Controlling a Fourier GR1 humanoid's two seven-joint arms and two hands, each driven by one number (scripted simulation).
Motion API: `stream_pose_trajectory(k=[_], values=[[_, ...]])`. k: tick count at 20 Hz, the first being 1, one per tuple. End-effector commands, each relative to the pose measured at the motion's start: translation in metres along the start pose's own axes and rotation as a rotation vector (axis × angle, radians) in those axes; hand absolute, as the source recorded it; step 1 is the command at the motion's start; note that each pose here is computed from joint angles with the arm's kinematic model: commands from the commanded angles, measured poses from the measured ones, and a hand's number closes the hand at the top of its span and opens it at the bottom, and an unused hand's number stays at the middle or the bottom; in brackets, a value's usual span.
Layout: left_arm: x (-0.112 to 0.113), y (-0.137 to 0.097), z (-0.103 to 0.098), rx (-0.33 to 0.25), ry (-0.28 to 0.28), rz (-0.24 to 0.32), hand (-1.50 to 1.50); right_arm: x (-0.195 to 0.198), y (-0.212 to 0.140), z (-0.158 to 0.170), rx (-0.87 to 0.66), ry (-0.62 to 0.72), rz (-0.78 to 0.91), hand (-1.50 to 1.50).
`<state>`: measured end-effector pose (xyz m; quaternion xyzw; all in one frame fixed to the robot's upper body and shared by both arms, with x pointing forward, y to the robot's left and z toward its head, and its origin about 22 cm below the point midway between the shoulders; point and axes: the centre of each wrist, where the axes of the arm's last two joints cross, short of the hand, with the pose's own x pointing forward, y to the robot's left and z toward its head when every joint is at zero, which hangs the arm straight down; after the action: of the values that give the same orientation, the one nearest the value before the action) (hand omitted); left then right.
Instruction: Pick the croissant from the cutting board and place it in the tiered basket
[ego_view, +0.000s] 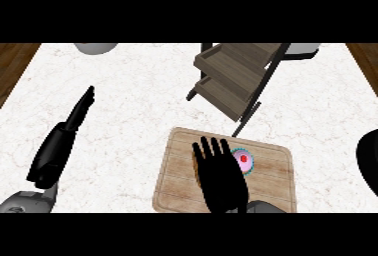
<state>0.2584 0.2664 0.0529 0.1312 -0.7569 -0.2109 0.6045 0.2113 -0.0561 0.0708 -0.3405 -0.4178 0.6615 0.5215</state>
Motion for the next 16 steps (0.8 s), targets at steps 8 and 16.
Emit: stream_pose_trajectory(k=[8, 16], values=[[0.005, -0.029, 0.006, -0.003, 0.003, -0.003, 0.0, 0.012, 0.016, -0.028, 0.005, 0.085, -0.025, -1.5], [0.006, -0.006, 0.011, 0.0, 0.006, -0.001, 0.0, -0.003, 0.048, -0.045, 0.082, 0.033, 0.025, 1.5]])
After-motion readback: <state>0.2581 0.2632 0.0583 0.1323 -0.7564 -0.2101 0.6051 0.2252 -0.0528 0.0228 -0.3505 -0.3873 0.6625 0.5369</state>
